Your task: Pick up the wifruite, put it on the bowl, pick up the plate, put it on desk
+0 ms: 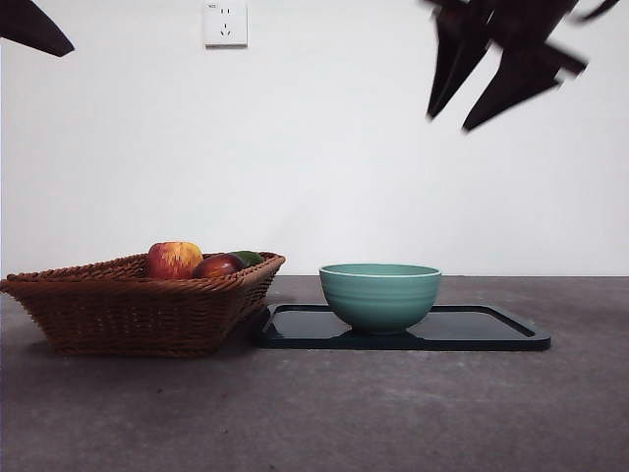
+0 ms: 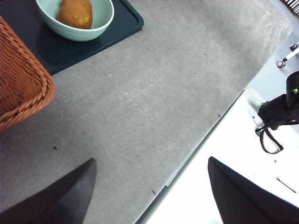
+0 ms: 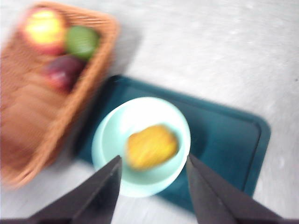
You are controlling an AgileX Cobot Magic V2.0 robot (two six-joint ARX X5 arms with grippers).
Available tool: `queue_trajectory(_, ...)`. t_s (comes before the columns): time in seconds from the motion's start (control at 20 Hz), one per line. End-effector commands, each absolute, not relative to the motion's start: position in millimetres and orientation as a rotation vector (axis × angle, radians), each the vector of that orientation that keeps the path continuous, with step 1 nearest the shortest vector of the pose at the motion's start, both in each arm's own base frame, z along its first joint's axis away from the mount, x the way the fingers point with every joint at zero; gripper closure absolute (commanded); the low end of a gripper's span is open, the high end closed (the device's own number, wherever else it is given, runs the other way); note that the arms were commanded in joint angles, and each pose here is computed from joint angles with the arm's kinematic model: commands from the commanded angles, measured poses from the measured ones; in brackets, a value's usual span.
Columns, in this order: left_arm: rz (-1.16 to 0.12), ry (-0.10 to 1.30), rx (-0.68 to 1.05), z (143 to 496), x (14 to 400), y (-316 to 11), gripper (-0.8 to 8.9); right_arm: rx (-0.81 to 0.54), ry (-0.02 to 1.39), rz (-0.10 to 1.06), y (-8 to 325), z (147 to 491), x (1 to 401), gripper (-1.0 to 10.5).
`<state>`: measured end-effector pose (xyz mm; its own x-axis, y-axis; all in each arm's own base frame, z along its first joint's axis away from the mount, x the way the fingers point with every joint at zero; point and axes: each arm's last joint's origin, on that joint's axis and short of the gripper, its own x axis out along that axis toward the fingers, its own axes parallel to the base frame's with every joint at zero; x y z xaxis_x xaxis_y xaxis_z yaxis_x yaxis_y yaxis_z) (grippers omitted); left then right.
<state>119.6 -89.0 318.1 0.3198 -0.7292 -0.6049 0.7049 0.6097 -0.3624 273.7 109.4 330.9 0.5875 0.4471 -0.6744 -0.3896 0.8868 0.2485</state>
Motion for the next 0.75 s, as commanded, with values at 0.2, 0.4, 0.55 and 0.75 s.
queue_trajectory(0.2, -0.956, 0.800, -0.022, 320.2, 120.3, -90.5, 4.38, -0.006, 0.774, 0.550, 90.4, 368.6, 209.6, 7.3)
queue_trajectory(0.4, -0.956, 0.800, -0.022, 320.2, 120.3, -90.5, 4.38, 0.015, 0.731, 0.639, 78.1, 367.3, 164.5, 7.3)
queue_trajectory(0.55, -0.956, 0.801, -0.022, 320.2, 120.3, -90.5, 4.38, 0.029, 0.736, 0.719, 72.1, 351.0, 137.1, 7.3)
queue_trajectory(0.75, -0.956, 0.801, -0.022, 320.2, 120.3, -90.5, 4.38, 0.051, 0.795, 0.818, 68.6, 321.2, 115.2, 7.3)
